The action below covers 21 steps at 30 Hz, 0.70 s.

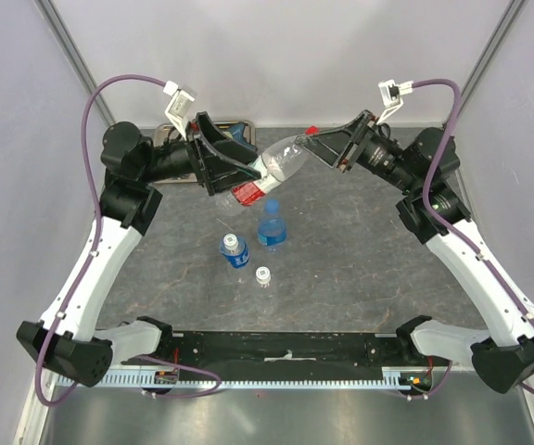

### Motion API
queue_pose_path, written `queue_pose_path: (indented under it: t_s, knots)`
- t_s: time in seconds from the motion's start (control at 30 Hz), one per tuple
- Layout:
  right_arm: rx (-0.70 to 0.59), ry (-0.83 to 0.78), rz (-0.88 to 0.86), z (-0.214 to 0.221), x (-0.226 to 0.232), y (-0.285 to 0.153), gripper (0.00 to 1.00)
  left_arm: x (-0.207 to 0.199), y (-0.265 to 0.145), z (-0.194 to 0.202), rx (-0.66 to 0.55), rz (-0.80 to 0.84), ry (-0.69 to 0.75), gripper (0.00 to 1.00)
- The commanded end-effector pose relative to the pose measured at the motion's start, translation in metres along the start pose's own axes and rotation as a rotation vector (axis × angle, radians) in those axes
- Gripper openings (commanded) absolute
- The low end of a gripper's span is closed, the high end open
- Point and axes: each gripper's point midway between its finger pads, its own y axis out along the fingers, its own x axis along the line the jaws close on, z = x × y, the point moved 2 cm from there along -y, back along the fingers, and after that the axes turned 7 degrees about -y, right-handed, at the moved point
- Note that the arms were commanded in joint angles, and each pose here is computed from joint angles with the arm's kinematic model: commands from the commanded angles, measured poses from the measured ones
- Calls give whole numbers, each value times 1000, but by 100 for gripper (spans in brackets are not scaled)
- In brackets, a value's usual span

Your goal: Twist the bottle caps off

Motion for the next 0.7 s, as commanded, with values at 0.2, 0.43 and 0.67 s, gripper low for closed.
queue_pose_path:
  t_s: [0.2,0.43,0.67]
  knots:
    - [47,-87,-166,-14,35,3,0,-3,3,17,82,-12,76,99]
    - [64,-102,-199,-13,39,8,0,9,16,38,163,-37,54,98]
    - [77,-99,-212,-5,40,13,0,12,20,44,178,-40,62,92]
